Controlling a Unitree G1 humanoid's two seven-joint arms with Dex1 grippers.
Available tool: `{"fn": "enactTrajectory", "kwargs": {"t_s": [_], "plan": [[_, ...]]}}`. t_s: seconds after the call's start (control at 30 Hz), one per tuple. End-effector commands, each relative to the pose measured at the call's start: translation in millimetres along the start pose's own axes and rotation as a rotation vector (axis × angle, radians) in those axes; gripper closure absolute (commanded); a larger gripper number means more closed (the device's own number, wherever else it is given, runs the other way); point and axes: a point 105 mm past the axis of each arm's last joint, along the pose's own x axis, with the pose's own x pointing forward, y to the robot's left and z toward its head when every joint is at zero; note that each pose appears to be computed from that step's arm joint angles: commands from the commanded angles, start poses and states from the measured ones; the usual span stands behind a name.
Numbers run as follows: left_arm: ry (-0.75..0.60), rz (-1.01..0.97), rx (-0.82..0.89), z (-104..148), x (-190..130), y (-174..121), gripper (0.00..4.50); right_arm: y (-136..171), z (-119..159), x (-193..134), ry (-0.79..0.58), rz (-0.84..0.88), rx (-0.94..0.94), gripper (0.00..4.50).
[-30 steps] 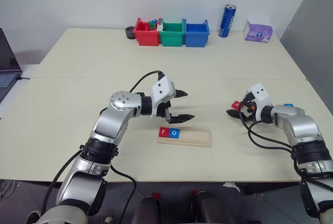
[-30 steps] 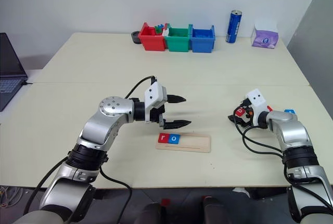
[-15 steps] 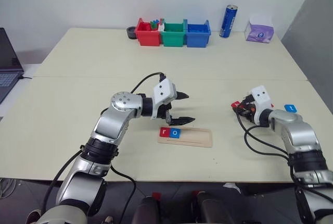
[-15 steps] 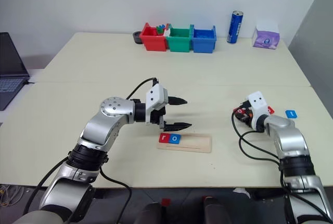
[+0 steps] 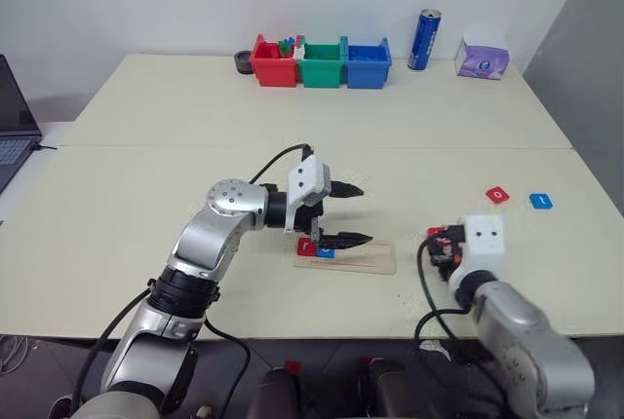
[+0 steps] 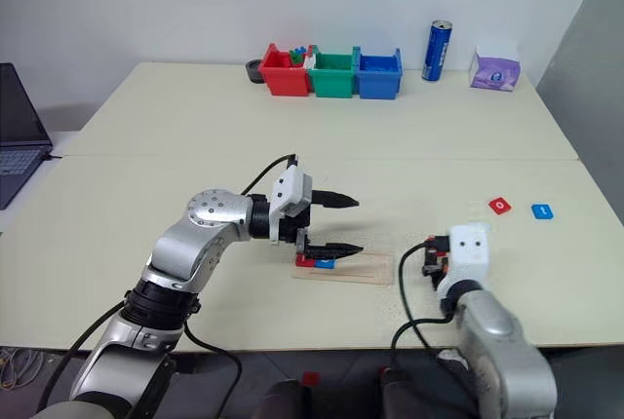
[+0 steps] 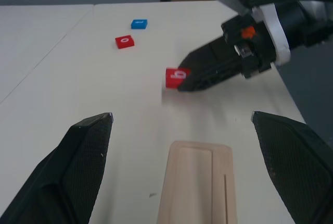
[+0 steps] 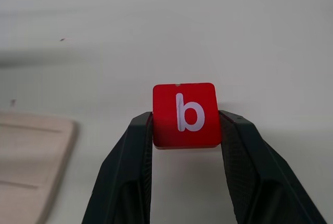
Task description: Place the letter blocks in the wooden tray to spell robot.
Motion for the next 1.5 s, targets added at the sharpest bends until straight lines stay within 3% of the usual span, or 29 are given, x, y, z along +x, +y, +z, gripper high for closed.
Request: {"fn": "enactTrajectory", "kwargs": {"t_s": [0.03,0.27,0.4,0.53,0.57,0.77,0.87,1.0,1.27,1.5], "plan": [[-0.030,-0.055,0.079,11.7,3.3,-6.6,0.00,-6.8,5.6,-9.3,-0.041,-0.099,0.014,3.04],[-0.024,-0.112,0.109,10.8,8.6,-13.6,0.00,-3.2,-10.9,-2.8,-0.002,-0.153,0.097,3.04],[-0.025,-0.119,0.127,10.0,9.2,-16.8,0.00,-3.8,-14.6,-0.3,0.006,-0.157,0.124,1.63],[-0.027,-0.110,0.119,8.4,8.3,-17.2,0.00,-4.1,-0.3,-2.5,-0.054,-0.139,0.110,0.21],[-0.025,-0.105,0.119,7.6,8.0,-16.9,0.00,-4.4,5.3,-3.4,-0.075,-0.135,0.102,0.02],[0.000,-0.071,0.095,2.6,3.2,-13.2,0.00,5.7,50.4,-9.3,-0.238,0.030,0.034,0.02],[0.039,-0.037,0.072,-3.8,0.4,-9.5,0.00,14.2,61.4,-9.8,-0.241,0.255,-0.116,0.02],[0.055,-0.048,0.044,-5.6,1.4,-10.5,0.00,0.2,65.4,-14.5,-0.187,0.487,-0.346,0.02],[0.013,-0.046,0.091,2.3,6.9,-12.1,0.00,-35.2,30.9,-12.7,0.126,0.733,-0.614,0.02],[-0.004,-0.061,0.105,5.6,8.9,-15.1,0.00,-44.8,15.8,7.5,0.208,0.793,-0.743,0.02]]}}
